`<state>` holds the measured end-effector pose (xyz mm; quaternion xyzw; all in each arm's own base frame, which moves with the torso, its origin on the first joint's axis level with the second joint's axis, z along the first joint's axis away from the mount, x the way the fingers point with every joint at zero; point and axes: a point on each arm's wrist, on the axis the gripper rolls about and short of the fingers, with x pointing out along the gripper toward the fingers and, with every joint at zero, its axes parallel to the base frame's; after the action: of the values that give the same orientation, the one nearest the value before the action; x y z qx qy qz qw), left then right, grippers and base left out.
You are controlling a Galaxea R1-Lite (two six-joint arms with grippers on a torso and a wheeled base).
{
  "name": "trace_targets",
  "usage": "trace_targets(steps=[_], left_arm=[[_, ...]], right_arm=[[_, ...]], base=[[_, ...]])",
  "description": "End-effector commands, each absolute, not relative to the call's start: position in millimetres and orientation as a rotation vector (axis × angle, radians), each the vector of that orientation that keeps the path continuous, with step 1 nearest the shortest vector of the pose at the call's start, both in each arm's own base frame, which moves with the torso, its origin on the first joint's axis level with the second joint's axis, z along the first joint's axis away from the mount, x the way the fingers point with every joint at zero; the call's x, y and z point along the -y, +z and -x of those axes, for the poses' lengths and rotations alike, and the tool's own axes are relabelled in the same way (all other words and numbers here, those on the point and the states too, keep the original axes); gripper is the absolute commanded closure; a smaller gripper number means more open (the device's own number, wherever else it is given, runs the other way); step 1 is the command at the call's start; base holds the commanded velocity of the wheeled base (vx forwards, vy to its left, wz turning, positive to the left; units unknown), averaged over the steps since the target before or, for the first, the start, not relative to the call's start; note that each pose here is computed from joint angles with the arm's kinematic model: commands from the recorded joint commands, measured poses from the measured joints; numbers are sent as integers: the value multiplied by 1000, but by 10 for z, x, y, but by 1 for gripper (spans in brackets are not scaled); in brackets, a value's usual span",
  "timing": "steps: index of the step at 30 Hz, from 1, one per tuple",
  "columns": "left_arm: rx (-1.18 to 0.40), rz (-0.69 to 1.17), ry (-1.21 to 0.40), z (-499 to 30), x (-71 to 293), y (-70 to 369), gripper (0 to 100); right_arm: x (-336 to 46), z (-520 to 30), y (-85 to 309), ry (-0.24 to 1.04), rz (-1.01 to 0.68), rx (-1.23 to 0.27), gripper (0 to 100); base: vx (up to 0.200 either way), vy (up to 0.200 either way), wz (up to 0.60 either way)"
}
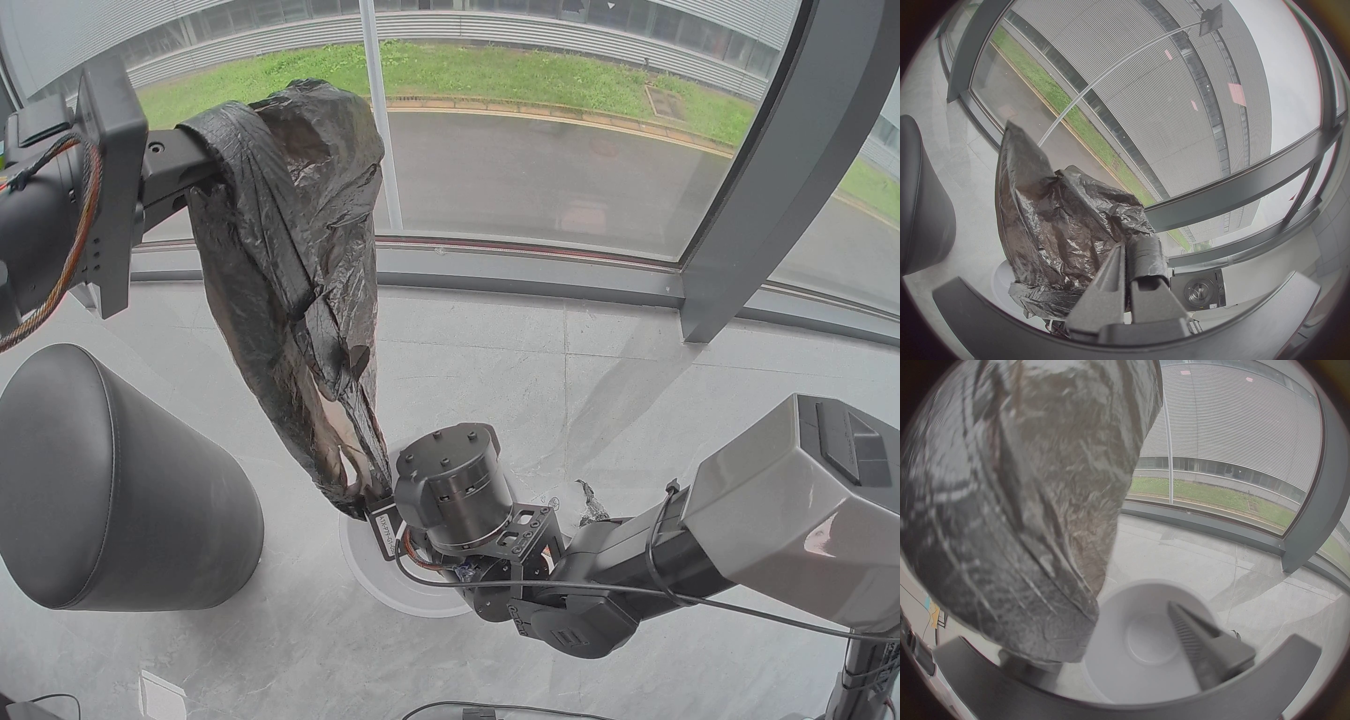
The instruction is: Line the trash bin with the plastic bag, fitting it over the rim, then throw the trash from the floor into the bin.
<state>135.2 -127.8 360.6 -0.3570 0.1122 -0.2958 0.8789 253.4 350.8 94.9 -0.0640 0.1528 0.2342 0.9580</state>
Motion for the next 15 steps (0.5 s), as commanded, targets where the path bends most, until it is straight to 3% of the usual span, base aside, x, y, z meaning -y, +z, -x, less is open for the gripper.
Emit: trace_targets(steps=[1,11,15], left_arm=[[-246,748,-623,-1385,1275,3592,100],[-257,747,-608,-1417,1253,3554,100],[-315,729,-587,-1512,1179,3344,100]], right_arm=[[-3471,-2504,898,475,146,-328,100],[-3150,-2278,953,499,155,-356,100],[-2808,-1983,1131,679,168,-418,100]], base=[[0,0,0],[0,0,0],[0,0,0]])
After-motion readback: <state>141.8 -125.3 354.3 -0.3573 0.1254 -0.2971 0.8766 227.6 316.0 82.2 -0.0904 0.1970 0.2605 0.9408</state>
